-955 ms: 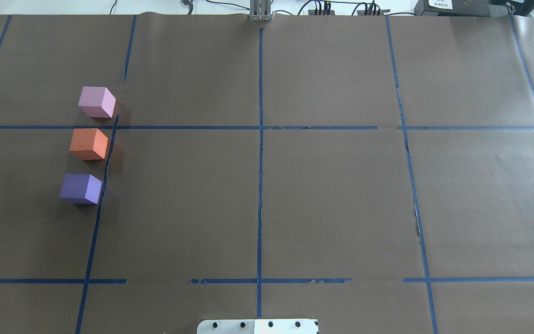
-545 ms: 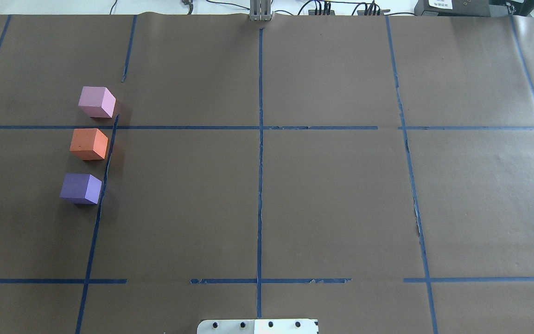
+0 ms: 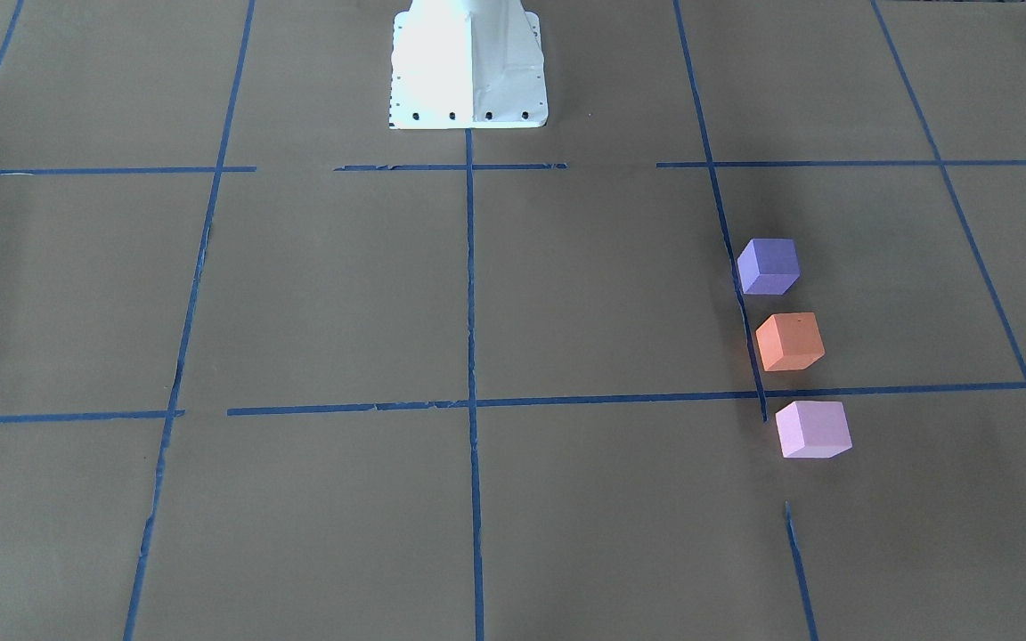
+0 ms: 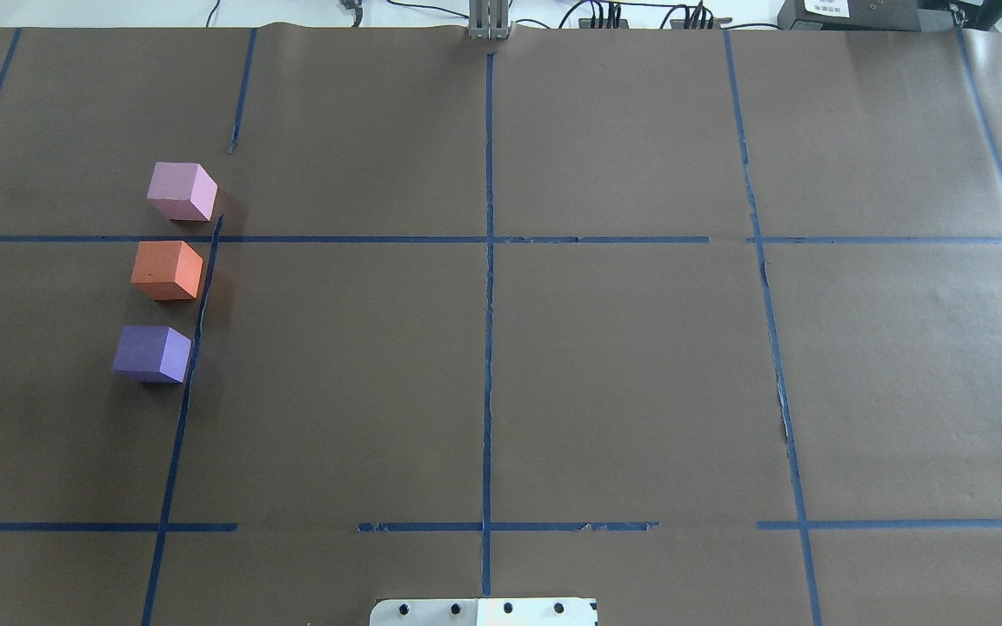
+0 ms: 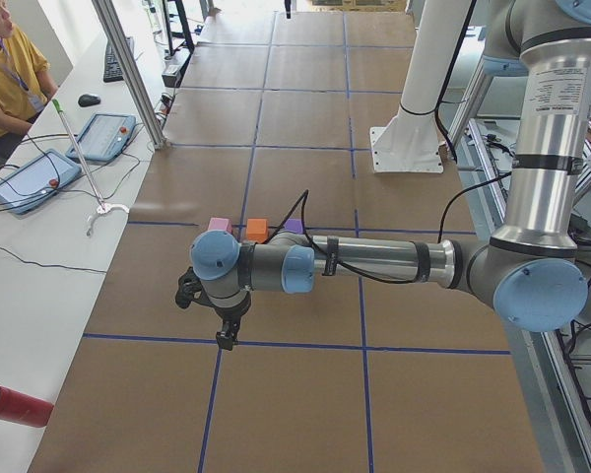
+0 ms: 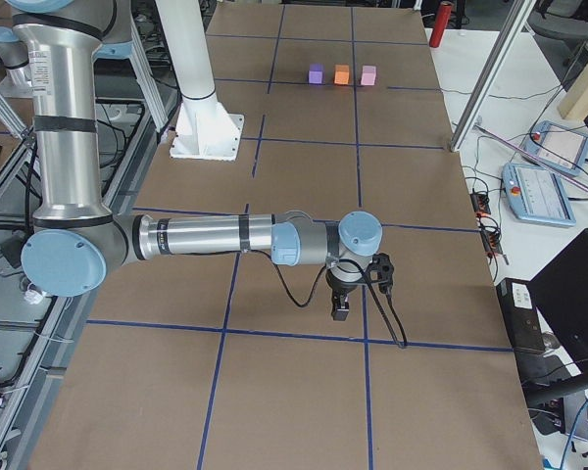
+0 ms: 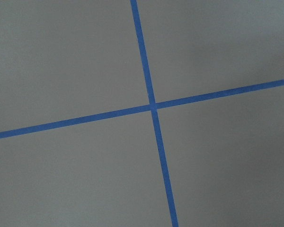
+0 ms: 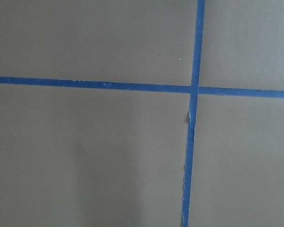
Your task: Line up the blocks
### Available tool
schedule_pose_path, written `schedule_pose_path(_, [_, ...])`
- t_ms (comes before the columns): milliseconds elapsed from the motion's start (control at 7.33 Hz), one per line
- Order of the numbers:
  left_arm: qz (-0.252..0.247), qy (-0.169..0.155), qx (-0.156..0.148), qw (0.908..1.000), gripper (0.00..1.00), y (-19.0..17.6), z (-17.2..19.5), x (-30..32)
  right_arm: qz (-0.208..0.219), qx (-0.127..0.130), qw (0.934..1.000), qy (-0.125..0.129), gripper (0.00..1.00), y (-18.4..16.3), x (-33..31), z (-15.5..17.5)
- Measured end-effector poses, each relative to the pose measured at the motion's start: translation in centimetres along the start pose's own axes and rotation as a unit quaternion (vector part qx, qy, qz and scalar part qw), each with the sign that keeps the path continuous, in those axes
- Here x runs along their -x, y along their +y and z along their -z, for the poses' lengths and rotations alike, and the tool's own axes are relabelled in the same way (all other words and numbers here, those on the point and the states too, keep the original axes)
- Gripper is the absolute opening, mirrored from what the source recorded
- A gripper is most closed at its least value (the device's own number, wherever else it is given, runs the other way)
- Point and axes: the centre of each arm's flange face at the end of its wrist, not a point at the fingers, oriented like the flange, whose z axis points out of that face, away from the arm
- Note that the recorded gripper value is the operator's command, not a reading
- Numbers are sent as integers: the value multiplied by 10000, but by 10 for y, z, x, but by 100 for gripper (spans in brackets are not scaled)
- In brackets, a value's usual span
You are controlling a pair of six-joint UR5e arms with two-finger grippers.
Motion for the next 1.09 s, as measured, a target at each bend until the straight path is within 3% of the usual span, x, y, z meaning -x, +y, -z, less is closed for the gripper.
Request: schedule_pose_path(1091, [-88,-126,-69,9999,100,-5,5,-2,0,0,10000,0,100,0,0,0])
